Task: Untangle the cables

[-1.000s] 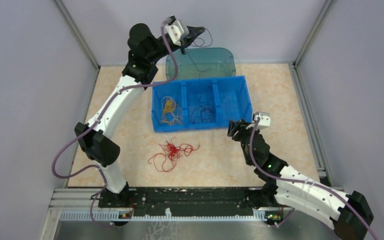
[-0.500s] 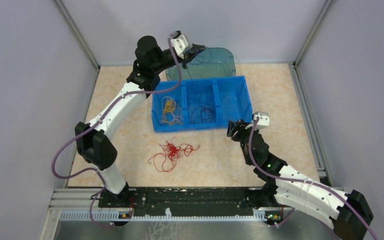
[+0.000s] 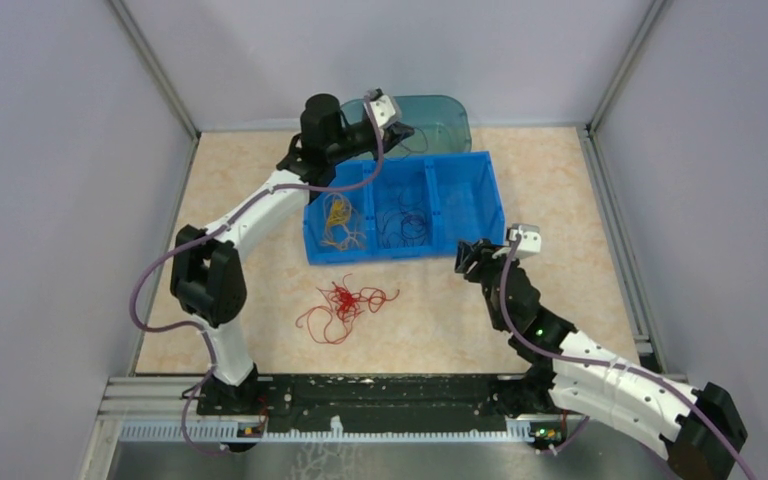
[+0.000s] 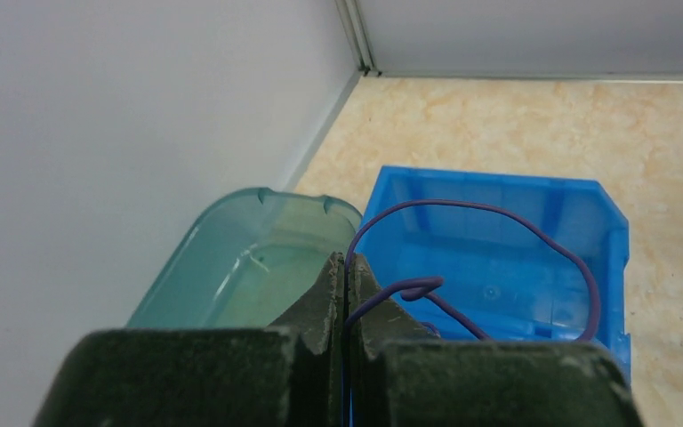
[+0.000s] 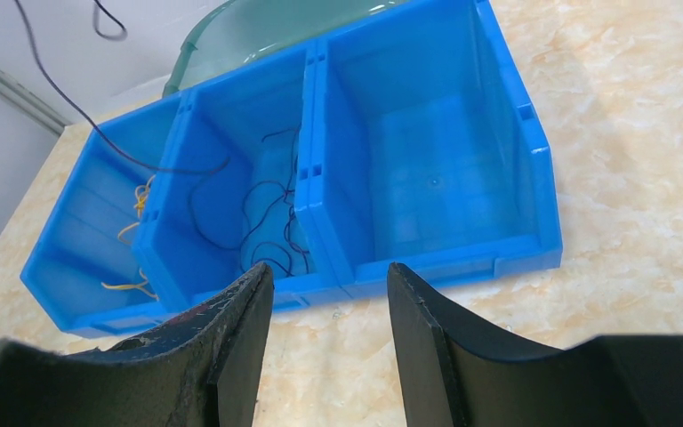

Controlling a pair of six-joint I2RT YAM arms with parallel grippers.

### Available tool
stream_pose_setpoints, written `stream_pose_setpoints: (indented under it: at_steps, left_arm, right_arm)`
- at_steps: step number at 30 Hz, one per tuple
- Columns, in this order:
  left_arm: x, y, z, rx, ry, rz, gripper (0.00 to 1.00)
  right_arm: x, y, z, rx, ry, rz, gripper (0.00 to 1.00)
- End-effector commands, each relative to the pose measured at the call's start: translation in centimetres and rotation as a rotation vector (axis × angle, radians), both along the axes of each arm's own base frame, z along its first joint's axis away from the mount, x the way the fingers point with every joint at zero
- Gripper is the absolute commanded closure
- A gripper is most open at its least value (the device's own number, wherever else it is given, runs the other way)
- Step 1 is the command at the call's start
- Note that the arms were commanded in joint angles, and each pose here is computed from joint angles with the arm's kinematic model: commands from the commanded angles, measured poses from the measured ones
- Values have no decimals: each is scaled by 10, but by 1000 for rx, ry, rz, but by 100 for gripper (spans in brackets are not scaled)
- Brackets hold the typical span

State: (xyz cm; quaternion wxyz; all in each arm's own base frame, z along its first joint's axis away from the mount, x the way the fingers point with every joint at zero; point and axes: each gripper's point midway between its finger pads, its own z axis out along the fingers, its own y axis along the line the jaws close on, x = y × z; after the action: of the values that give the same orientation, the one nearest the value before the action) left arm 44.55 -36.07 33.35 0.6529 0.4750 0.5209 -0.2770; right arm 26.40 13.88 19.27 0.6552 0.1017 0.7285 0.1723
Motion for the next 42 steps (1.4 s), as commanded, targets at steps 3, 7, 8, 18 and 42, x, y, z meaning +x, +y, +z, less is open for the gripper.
stream_pose_setpoints:
  at_steps: [3, 7, 8, 18, 42]
  left_arm:
    - [13, -4, -68, 145, 150, 73, 94]
    - [12, 1, -114, 278, 308, 96, 92]
    - [9, 3, -119, 293, 318, 92, 92]
    - [-7, 12, -119, 360, 299, 83, 45]
    - [-109, 142, -29, 328, 391, -8, 4]
  right_arm:
    - [3, -3, 26, 55, -56, -24, 49]
    - [5, -2, 26, 43, -56, -21, 49]
    - [5, -1, 28, 42, -58, -17, 49]
    - [7, 2, 33, 38, -51, 0, 49]
    - [-35, 186, 16, -114, 18, 909, 41]
